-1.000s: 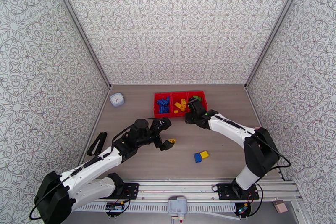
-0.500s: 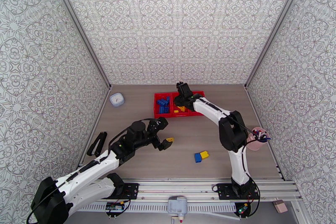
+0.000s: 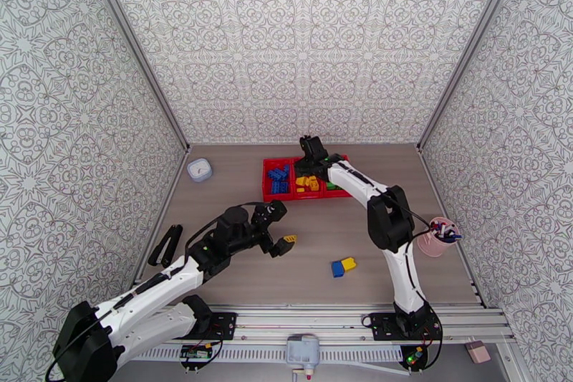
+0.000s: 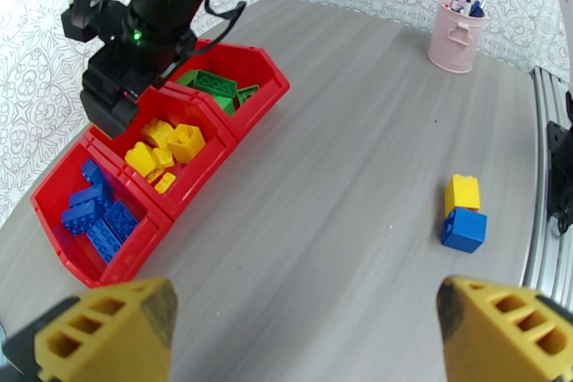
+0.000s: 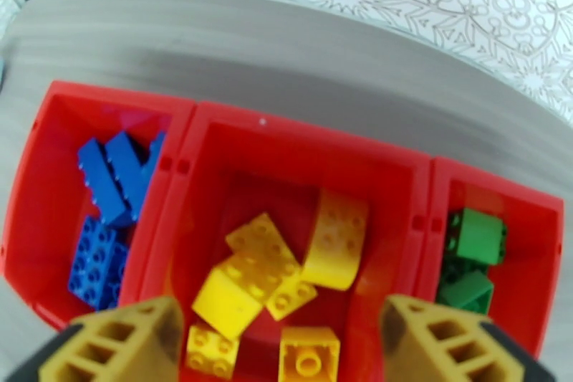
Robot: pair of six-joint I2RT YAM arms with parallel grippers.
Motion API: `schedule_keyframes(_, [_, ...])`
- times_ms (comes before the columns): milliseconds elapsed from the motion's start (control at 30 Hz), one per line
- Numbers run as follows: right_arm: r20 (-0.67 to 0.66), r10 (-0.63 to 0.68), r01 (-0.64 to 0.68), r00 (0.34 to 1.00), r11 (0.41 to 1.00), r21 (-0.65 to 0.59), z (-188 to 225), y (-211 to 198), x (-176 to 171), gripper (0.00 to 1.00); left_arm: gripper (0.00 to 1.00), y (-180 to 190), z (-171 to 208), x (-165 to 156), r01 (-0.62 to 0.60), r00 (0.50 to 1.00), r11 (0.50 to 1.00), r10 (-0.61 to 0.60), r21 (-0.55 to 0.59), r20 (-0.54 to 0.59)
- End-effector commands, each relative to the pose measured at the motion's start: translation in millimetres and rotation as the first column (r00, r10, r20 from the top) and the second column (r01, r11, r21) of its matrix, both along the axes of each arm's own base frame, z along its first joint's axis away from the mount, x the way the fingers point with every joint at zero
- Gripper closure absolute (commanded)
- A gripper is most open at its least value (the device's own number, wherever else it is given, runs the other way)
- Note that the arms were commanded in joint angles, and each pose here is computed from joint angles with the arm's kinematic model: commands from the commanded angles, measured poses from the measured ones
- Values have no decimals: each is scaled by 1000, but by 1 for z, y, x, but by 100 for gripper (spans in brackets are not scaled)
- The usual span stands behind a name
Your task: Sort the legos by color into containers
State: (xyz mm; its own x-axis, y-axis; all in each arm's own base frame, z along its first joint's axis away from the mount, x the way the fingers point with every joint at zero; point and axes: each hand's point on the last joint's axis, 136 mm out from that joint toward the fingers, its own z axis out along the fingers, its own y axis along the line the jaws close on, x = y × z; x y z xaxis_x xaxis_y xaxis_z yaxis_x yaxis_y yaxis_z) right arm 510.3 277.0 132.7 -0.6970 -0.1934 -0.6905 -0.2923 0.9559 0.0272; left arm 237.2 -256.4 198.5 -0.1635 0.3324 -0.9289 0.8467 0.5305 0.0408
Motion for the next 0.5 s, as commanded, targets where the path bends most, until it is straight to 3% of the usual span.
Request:
schedule_keyframes(0, [25,-2,1,1000,998,57,29,-11,-26,20,0,-4,0,-5,49,999,999,-49,0,-2])
schedule_keyframes(467, [-234,-115,117,965,993,-7,-24,-89,-201,12,0,-11,-6,-19,154,988,988,-155,24,17])
